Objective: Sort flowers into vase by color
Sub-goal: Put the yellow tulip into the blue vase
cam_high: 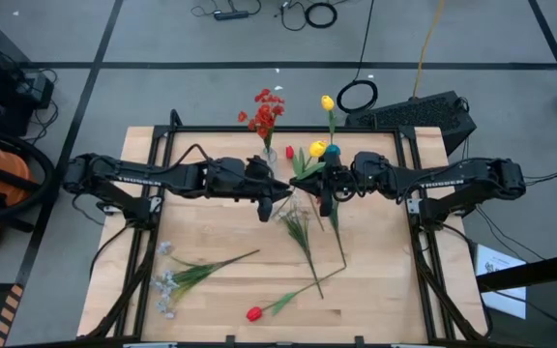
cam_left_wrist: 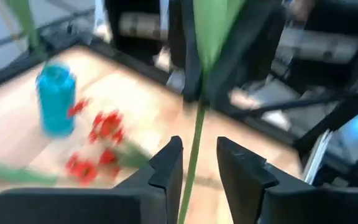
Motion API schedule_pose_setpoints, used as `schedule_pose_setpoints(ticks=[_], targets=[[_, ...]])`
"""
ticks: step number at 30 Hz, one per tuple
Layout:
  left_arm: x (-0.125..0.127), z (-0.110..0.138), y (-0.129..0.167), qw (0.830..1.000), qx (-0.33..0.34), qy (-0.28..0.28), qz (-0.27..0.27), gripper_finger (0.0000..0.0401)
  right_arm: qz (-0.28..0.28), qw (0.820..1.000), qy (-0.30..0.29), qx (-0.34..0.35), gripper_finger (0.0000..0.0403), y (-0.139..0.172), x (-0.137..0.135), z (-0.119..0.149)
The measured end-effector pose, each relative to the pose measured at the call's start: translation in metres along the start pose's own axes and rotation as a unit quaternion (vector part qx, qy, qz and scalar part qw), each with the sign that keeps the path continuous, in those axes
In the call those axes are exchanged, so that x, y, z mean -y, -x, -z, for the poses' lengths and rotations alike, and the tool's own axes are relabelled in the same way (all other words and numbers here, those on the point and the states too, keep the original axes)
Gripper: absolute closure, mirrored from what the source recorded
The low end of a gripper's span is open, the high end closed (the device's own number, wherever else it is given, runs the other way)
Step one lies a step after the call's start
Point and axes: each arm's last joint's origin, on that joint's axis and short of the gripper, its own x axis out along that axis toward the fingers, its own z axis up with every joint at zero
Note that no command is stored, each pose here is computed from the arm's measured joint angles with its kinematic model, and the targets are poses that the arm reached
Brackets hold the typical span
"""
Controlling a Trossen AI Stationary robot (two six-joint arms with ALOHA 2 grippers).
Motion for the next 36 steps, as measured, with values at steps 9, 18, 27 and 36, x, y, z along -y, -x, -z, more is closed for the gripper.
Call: schedule_pose_setpoints(ticks=[9,18,27,36], targets=[[-0.009,0.009,0.016,0.995,-0.066,-0.014,-0.074,0.0290,0.127,0.991,0.005,-0.026,0.0400,0.034,0.017,-0.016],[-0.016,0.024,0.028,0.983,-0.145,-0.031,-0.105,0.0290,0.311,0.949,0.046,-0.002,0.0401,0.085,0.032,-0.038],[-0.023,0.037,0.032,0.980,-0.157,-0.024,-0.120,0.0290,0.374,0.926,0.046,0.011,0.0401,0.109,0.053,-0.051],[-0.029,0.046,0.038,0.977,-0.154,-0.001,-0.149,0.0289,0.385,0.922,0.045,0.016,0.0401,0.115,0.064,-0.055]])
